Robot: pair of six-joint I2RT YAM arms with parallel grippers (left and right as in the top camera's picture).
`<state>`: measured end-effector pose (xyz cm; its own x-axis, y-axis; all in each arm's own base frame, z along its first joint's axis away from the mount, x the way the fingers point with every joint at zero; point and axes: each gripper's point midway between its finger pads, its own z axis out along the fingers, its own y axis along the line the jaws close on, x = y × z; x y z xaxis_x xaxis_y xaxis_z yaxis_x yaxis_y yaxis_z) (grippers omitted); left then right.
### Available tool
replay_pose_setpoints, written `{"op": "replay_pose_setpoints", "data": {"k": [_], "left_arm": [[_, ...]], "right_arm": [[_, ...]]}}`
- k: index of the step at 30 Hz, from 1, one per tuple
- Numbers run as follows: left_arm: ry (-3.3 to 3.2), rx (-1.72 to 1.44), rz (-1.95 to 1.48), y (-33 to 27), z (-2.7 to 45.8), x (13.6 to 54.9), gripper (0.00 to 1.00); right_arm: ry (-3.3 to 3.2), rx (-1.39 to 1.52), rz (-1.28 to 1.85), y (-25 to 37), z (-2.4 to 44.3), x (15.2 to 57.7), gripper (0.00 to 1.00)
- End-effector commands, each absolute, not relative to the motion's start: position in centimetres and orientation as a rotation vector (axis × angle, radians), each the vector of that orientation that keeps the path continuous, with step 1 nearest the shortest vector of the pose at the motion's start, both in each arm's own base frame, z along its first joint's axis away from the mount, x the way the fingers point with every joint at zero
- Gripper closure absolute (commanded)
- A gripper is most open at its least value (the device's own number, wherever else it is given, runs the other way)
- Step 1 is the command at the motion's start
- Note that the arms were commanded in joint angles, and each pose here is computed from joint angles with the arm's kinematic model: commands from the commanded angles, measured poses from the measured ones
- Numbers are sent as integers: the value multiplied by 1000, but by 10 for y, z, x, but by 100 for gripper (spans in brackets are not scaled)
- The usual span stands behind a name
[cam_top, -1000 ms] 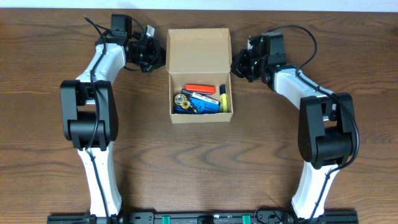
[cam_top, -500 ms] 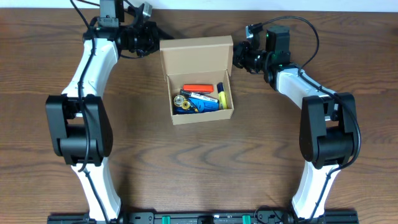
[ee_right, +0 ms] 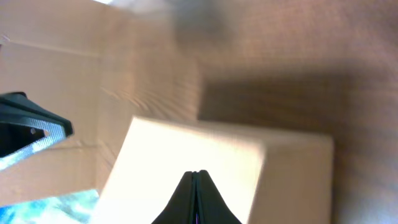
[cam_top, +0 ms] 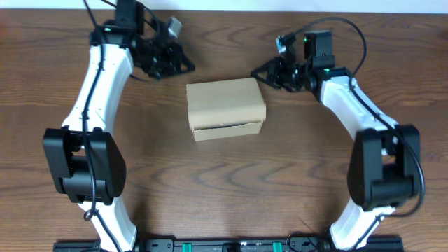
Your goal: Pack container
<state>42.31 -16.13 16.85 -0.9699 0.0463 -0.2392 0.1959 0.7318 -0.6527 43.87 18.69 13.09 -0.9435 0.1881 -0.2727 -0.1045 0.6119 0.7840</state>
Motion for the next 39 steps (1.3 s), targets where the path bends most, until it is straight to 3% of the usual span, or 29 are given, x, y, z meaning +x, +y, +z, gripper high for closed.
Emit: {"op": "replay_pose_setpoints", "data": {"k": [1,8,15,27,33,39], "left_arm": [[2808,360,-862,-157,158,404,94],[2949,451,-832,-169,149,364,94],[3009,456,-837,-179,133,349,94],[3103,377,-738,-167,97,337,94],[3132,337,-738,-165,82,331,94],[3079,336,-707,-159,101,334,94]], "right_arm": [[2507,-98,1053,180,147,427,98],[2624,-103,778,161,159,390,99],[2708,-149,654,169,134,373,98],[2783,-115,656,169,89,350,98],[2784,-117,673,170,89,349,99],[2746,-114,659,167,110,346,99]]}}
